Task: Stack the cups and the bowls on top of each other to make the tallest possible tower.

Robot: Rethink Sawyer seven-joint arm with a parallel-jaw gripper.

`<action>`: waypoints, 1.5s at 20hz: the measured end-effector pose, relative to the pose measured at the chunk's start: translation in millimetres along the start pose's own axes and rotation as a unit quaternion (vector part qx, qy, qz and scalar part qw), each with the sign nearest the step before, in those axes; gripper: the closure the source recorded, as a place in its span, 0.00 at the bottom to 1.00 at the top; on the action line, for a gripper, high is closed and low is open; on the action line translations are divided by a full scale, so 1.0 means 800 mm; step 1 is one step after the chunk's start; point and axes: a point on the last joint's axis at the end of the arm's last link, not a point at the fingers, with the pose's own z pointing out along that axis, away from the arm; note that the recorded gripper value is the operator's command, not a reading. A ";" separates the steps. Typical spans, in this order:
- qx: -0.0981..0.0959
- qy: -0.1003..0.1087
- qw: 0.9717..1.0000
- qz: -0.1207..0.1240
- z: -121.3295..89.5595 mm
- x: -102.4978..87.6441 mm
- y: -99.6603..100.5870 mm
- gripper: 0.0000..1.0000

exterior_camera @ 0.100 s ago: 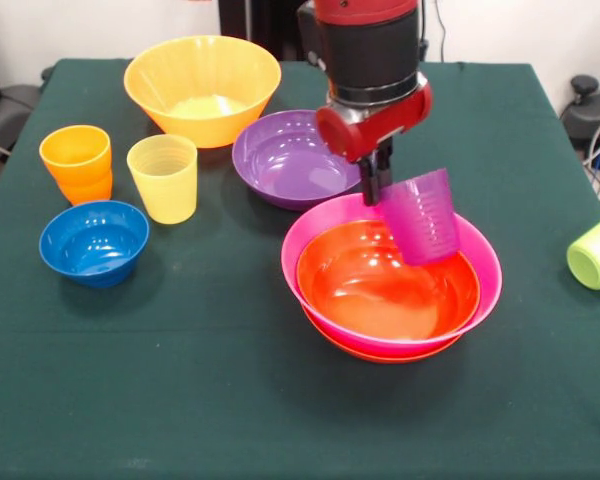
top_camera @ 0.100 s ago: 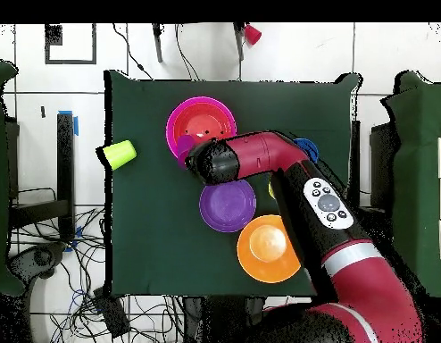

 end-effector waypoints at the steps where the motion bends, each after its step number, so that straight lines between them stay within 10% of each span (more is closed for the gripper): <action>1: 0.000 0.001 1.000 0.000 -0.004 -0.003 0.002 1.00; 12: -0.001 0.005 1.000 0.011 -0.033 -0.008 0.006 1.00; 30: -0.042 0.030 0.998 0.043 -0.009 -0.004 0.004 1.00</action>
